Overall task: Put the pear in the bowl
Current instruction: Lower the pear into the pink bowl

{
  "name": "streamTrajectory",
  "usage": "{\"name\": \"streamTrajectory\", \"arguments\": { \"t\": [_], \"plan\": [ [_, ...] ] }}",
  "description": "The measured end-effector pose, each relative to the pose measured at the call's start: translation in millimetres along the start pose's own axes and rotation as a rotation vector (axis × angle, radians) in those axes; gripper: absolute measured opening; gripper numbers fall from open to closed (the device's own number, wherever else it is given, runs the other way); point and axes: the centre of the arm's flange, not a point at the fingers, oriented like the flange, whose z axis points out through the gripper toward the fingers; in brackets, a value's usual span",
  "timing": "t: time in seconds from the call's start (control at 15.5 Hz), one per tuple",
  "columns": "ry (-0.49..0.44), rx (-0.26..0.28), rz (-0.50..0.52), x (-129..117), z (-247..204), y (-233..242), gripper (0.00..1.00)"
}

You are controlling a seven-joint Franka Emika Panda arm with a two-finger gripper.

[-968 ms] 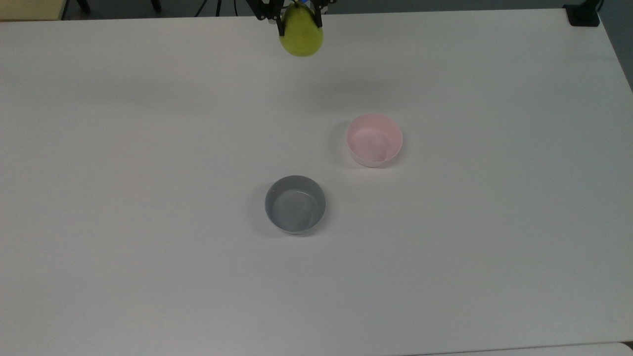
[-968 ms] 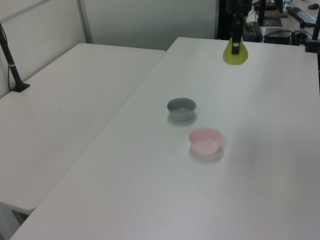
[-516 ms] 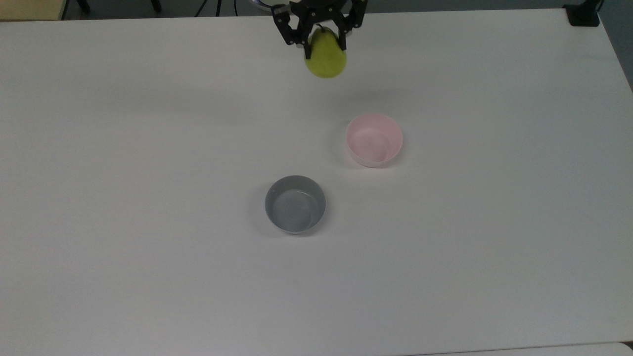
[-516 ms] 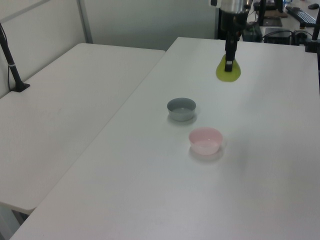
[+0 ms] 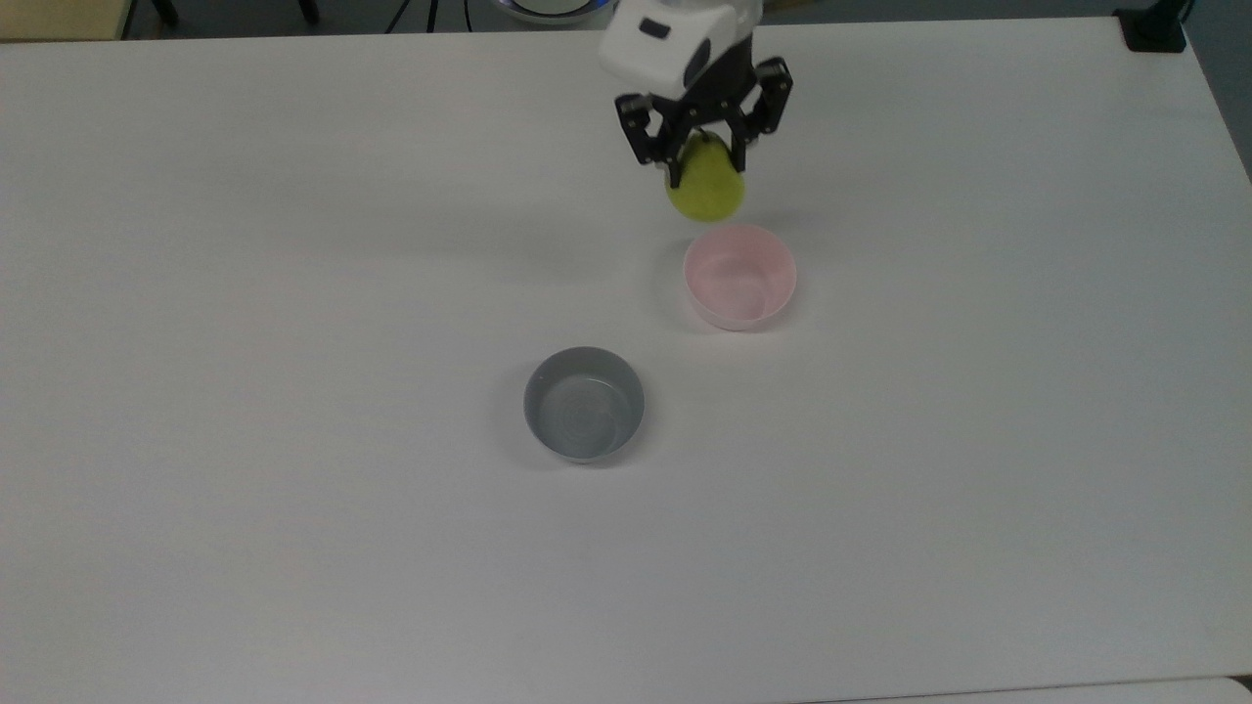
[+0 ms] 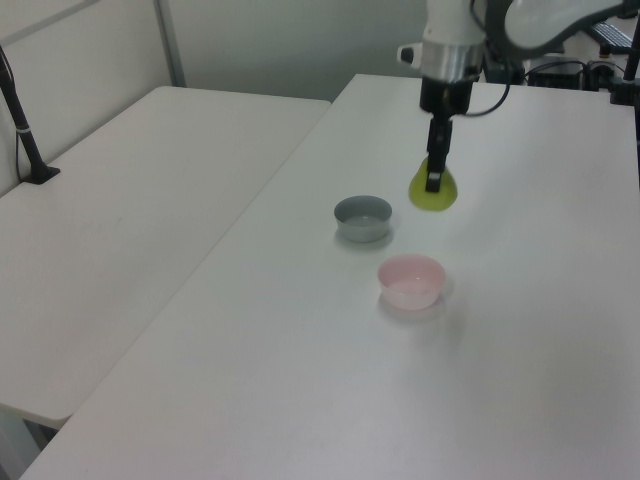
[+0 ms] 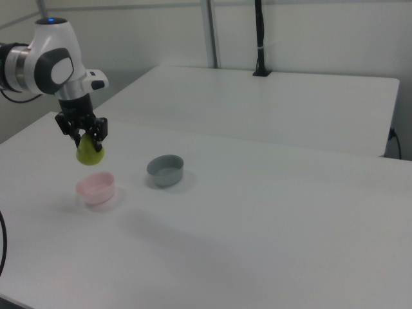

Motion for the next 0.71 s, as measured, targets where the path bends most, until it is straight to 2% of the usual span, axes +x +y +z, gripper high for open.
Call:
{"name": "streamTrajectory", "arguments": {
  "t": [0.39, 0.71],
  "plan": [
    [-0.014, -0.01, 0.008, 17, 65, -28, 0.59],
    [-0.033, -0.018, 0.004, 22, 95, -32, 0.59]
  ]
}}
